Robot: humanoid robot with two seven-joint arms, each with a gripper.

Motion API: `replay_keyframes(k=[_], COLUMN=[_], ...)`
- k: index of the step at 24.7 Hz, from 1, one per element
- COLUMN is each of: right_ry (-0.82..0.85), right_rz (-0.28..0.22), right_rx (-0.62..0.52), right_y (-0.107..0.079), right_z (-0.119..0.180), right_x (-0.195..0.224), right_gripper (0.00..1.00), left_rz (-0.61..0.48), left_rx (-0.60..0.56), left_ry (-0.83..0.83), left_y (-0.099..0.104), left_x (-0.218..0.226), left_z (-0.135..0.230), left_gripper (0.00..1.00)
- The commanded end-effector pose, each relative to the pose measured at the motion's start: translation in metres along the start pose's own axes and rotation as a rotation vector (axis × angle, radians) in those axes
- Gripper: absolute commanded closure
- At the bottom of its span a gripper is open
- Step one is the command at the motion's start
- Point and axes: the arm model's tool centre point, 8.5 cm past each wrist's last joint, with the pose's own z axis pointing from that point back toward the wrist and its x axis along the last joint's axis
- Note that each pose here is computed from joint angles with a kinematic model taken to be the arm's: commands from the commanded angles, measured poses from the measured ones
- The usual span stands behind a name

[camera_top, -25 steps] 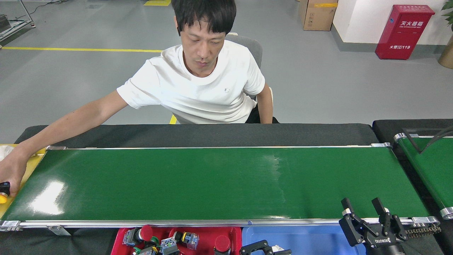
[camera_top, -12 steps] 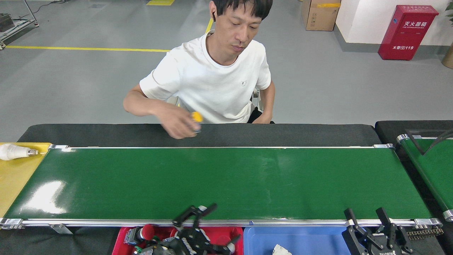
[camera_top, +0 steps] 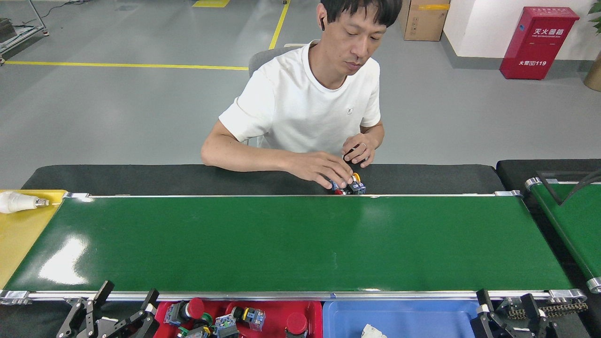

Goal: Pick switch part from conveyor to tray

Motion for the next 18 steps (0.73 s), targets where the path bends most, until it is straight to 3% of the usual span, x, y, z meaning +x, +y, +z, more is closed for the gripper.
replay_keyframes(k=[1,4,7,9,18], right_ry=[-0.047,-0.067,-0.057,-0.062,-0.045], right_rz=[0.01,0.006,0.01,0.013,0.043], right_rx=[-0.008,-0.002,0.02,0.027,0.045], right_y=[-0.006,-0.005,-0.001,-0.001,-0.004], right_z=[-0.001,0.002,0.01,0.012,0.022], right_x=[0.002,0.004,0.001,0.0,-0.013], right_gripper=[0.0,0.0,0.0,0.0,0.0], left_rz=[-0.001,-0.004,0.005,0.001,-0.096], left_rx=[0.025,0.043,0.034,0.032,-0.008], left_ry=[0.047,0.062,0.04,0.11,0.217], left_y=[0.004,0.009,0.001,-0.004,-0.004], left_x=[-0.013,-0.022,-0.01,-0.009,-0.002], left_z=[0.0,-0.001,0.004,0.009,0.008], left_gripper=[0.0,0.0,0.0,0.0,0.0])
